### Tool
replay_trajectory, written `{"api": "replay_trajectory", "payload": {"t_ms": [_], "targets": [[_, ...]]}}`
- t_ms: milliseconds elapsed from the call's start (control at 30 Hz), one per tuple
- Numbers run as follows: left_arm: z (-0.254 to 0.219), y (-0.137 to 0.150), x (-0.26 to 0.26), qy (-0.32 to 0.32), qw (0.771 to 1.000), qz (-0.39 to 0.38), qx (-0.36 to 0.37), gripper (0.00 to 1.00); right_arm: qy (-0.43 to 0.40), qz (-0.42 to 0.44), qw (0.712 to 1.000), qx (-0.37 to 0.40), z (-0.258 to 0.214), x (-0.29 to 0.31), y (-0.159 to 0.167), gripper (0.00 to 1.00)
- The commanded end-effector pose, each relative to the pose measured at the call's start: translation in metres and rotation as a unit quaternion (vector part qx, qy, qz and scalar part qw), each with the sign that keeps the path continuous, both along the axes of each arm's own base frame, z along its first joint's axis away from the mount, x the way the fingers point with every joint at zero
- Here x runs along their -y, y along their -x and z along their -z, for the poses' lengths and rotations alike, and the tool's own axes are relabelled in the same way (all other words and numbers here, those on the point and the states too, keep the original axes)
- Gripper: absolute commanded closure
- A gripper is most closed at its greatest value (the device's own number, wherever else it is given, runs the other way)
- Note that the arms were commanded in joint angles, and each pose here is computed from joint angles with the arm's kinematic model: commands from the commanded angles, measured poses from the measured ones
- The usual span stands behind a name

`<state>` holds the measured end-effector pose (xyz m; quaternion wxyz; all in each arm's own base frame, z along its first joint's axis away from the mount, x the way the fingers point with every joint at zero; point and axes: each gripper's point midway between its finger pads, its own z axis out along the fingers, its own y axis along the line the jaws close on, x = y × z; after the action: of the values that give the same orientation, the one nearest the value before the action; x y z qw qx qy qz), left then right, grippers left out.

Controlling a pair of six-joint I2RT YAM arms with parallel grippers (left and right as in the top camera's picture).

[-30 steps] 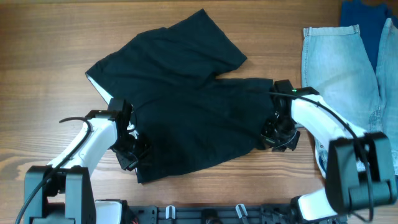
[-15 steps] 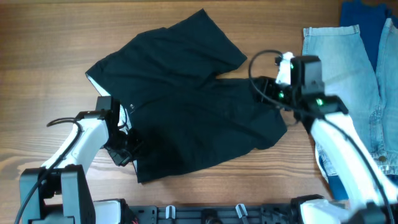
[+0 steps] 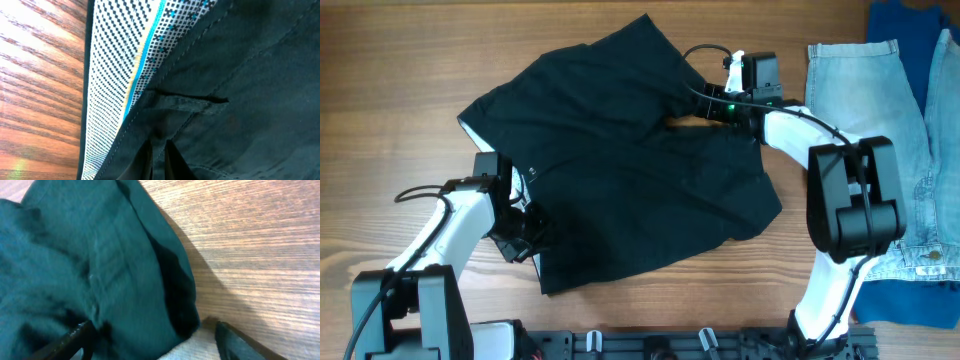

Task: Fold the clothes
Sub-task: 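Pull the shorts' top corner right with the right gripper to flatten, then grasp the shorts' bottom corners with left and right grippers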

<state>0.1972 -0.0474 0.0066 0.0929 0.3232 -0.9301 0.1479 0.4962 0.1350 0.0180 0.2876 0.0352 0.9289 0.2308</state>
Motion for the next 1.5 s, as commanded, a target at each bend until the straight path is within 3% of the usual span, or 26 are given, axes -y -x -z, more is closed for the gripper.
{"api": "replay_trajectory", "payload": {"t_ms": [0,67,300,467,500,567,667,733,900,1033,1267,1367,1467], "targets": [[0.002,0.000,-0.002,-0.003,1.000,-0.005,-0.001,0.90,-0.020,0.013,1.000,0.011,-0.002,-0.001,-0.011,0.68],[0.002,-0.002,-0.002,-0.003,1.000,-0.005,0.002,0.90,-0.030,0.023,0.999,0.024,-0.009,-0.001,-0.018,0.96],[0.003,-0.008,-0.003,-0.004,1.000,-0.005,0.015,0.89,-0.006,0.200,0.979,-0.026,0.003,0.088,-0.023,0.96],[0.003,-0.020,-0.003,-0.005,0.999,-0.005,0.040,0.89,-0.055,0.217,0.974,-0.016,-0.018,0.137,-0.026,0.96],[0.003,-0.021,-0.003,-0.005,0.999,-0.005,0.044,0.89,-0.062,0.212,0.975,-0.014,-0.021,0.140,-0.026,0.92],[0.003,-0.027,-0.004,-0.006,0.998,-0.005,0.056,0.77,-0.078,0.161,0.984,-0.002,-0.032,0.132,-0.023,0.74],[0.001,-0.036,0.000,0.006,0.997,0.000,0.076,0.72,-0.066,0.140,0.988,-0.012,-0.043,0.129,-0.011,0.48],[-0.004,-0.040,0.006,0.025,0.996,0.005,0.084,0.68,-0.045,0.141,0.989,-0.021,-0.059,0.132,0.002,0.43],[-0.013,-0.036,0.021,0.075,0.991,0.053,0.096,0.58,0.024,0.169,0.983,-0.074,-0.100,0.147,0.062,0.37],[-0.013,-0.026,0.022,0.078,0.992,0.057,0.078,0.60,0.036,0.151,0.976,-0.152,-0.102,0.141,0.114,0.37],[-0.014,-0.003,0.026,0.086,0.994,0.056,0.029,0.62,0.050,0.138,0.952,-0.267,-0.084,0.135,0.170,0.39],[-0.018,0.021,0.029,0.092,0.995,0.023,-0.038,0.48,0.073,0.159,0.930,-0.325,-0.079,0.142,0.198,0.39],[-0.024,0.027,0.036,0.117,0.992,0.017,-0.053,0.46,0.072,0.167,0.921,-0.345,-0.079,0.141,0.207,0.37]]}}
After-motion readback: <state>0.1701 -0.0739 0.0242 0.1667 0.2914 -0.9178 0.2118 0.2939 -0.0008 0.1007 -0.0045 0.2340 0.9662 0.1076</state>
